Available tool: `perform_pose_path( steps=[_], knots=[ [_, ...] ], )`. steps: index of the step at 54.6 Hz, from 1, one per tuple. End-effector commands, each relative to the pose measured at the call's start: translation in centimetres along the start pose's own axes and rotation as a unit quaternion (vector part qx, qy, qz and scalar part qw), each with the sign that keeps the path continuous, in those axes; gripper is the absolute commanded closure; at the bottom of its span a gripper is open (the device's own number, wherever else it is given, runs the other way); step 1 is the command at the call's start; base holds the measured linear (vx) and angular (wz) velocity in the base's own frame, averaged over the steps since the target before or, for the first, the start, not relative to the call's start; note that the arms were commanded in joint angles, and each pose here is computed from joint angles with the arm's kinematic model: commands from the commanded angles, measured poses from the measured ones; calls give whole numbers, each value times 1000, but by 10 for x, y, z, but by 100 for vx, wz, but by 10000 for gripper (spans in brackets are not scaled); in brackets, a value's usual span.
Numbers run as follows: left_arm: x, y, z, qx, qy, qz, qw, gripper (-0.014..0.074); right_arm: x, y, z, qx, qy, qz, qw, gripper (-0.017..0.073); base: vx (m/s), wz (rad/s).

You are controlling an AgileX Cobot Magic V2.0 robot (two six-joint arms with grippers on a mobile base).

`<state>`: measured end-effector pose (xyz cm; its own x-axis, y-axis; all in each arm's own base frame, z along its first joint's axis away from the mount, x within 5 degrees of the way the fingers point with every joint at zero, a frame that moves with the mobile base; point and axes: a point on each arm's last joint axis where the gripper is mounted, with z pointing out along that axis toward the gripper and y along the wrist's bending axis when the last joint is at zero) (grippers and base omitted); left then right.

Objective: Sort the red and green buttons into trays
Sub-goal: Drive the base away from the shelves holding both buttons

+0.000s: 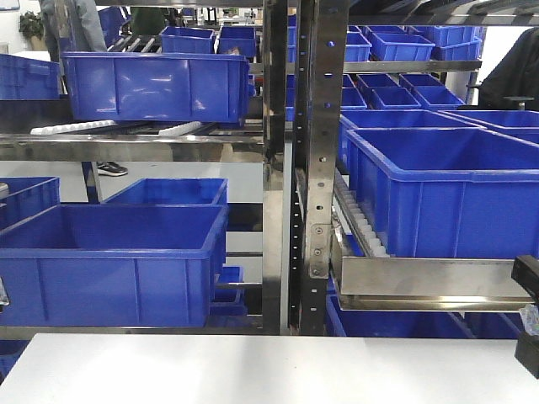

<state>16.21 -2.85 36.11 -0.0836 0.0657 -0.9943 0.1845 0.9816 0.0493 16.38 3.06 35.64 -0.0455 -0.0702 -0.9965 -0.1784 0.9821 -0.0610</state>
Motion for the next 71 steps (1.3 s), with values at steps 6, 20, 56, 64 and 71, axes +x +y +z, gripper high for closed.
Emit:
perform_pose_path(
  steps=[6, 20, 56, 64, 71],
  knots=[
    [-23, 1, -4, -7, -67, -9, 998, 599, -19, 3, -4, -18, -52, -4, 998, 568, 0, 0],
    [-22, 1, -4, -6, -66, -9, 998, 600, -19, 3, -4, -18, -52, -4, 998, 568, -1, 0],
    [-22, 1, -4, -6, -66, -9, 998, 600, -19, 3, -4, -18, -52, -4, 998, 568, -12, 5],
    [-22, 1, -4, -6, -66, -9, 998, 600, -19, 3, -4, -18, -52, -4, 998, 568, -21, 19],
    [-22, 1, -4, -6, -66, -9, 998, 600, -19, 3, -4, -18, -52, -4, 998, 568, -22, 21]
  ],
)
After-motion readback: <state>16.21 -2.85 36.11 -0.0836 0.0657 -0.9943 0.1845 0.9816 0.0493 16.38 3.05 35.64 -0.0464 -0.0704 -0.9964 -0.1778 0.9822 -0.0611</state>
